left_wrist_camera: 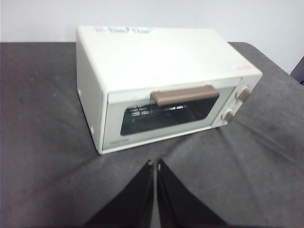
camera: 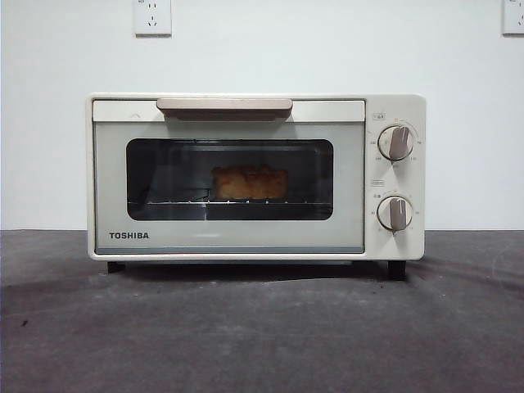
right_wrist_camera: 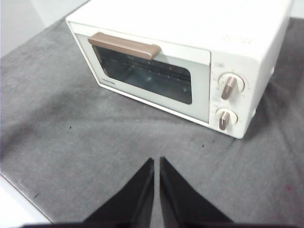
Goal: The left arm flap open the oven, the right arm pick bread and place it into oven, the left arm flap close the oven
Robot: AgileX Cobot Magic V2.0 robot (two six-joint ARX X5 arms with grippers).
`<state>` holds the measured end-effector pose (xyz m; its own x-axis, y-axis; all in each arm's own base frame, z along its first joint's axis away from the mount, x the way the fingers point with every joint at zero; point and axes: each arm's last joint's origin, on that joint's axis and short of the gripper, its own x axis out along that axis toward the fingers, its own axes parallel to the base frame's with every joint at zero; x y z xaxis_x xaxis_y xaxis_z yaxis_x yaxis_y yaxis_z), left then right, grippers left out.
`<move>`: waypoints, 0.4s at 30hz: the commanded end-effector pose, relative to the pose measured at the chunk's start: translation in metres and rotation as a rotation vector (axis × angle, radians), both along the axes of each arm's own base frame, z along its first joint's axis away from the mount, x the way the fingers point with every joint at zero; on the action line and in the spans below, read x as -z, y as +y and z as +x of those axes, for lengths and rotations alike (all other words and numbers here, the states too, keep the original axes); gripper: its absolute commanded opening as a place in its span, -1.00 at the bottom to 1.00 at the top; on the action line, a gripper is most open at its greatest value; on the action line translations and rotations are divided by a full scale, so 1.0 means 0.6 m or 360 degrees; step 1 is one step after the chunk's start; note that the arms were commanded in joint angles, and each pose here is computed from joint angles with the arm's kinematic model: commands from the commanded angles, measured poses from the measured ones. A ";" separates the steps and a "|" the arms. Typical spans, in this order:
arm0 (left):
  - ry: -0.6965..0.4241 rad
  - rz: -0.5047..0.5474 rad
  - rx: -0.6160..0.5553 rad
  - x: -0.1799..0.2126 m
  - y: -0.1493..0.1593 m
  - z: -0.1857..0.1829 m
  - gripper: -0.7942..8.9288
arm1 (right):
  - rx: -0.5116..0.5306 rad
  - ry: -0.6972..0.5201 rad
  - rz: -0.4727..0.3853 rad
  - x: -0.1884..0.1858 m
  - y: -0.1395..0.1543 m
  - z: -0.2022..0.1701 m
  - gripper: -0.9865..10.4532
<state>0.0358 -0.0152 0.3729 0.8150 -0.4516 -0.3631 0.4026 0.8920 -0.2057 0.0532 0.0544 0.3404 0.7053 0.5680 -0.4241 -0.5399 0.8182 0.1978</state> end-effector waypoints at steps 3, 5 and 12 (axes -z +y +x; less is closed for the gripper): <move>0.0099 -0.0001 -0.0008 0.047 -0.001 0.008 -0.80 | -0.0011 -0.0050 -0.0021 -0.005 0.001 0.000 -0.80; 0.0154 -0.0012 -0.0018 0.057 -0.002 0.012 -0.80 | 0.0000 -0.0056 -0.0027 -0.005 0.001 0.000 -0.80; 0.0173 -0.0009 -0.0018 0.058 -0.003 0.014 -0.80 | -0.0010 -0.0062 -0.0033 -0.005 0.000 0.000 -0.80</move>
<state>0.0454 -0.0168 0.3337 0.7660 -0.4425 -0.4663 0.3631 0.8964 -0.2543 0.0536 0.0539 0.3406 0.7198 0.5520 -0.4208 -0.5381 0.8268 0.1641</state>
